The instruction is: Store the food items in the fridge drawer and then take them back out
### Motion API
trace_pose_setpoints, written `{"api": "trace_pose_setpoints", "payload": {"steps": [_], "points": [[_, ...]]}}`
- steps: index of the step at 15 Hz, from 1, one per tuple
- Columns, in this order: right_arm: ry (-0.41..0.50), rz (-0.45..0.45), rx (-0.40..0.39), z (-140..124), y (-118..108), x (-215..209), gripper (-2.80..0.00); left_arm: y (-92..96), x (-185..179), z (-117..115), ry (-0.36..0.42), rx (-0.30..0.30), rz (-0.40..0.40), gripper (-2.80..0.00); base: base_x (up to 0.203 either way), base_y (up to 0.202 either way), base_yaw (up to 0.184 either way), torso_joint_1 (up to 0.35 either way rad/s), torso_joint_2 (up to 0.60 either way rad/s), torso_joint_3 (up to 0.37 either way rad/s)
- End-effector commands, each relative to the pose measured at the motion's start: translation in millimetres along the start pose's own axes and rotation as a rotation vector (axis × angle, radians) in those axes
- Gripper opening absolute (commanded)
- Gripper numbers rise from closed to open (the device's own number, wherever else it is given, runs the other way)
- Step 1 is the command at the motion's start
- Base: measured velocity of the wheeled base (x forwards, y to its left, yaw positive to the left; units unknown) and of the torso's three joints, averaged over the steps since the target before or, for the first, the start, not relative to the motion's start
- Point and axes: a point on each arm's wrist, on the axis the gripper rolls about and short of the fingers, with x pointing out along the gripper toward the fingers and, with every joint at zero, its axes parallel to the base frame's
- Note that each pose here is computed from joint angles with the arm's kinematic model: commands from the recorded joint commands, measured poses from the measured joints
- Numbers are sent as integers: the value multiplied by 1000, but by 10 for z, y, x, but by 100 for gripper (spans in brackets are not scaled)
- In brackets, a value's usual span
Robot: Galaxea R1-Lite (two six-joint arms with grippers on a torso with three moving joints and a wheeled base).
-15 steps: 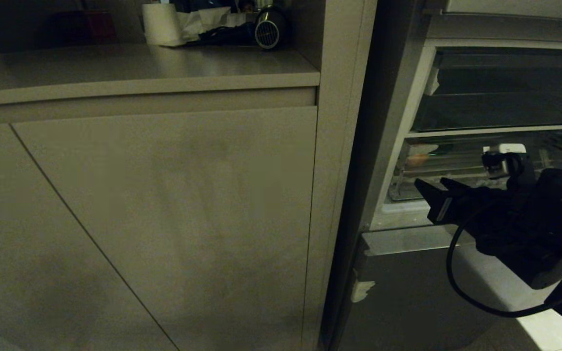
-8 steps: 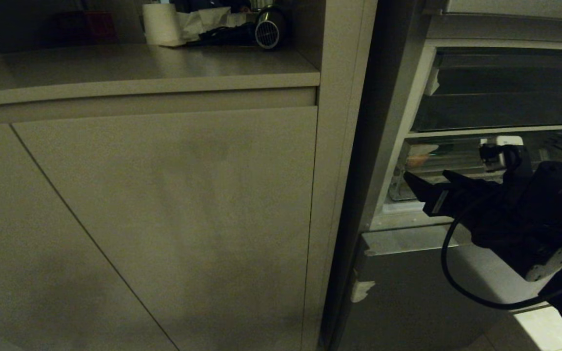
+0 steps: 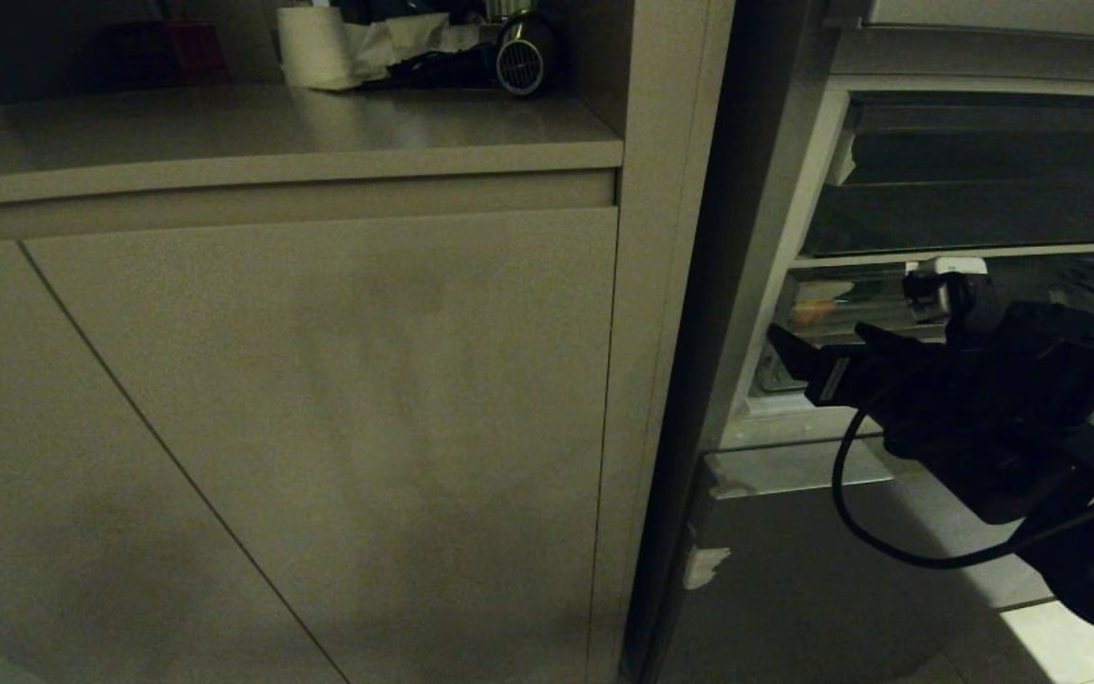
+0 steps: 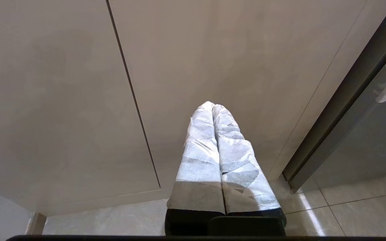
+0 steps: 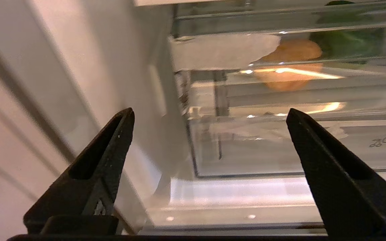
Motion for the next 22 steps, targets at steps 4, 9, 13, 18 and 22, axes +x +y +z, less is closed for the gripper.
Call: {"api": "trace_pose_setpoints", "payload": {"steps": [4,9,13,18,22], "points": [[4,-42,2,-44,5,69,0,0,0,0,0,0,1,-280,0,0,0,0,0,0],[-5,-77,-1,-31,2,92,0,0,0,0,0,0,1,-280,0,0,0,0,0,0],[-12,-128,-1,-32,1,137,0,0,0,0,0,0,-1,-280,0,0,0,0,0,0],[-14,-173,-1,-60,8,217,0,0,0,0,0,-1,1,-280,0,0,0,0,0,0],[-15,-201,-2,-61,1,213,0,0,0,0,0,0,1,-280,0,0,0,0,0,0]]}}
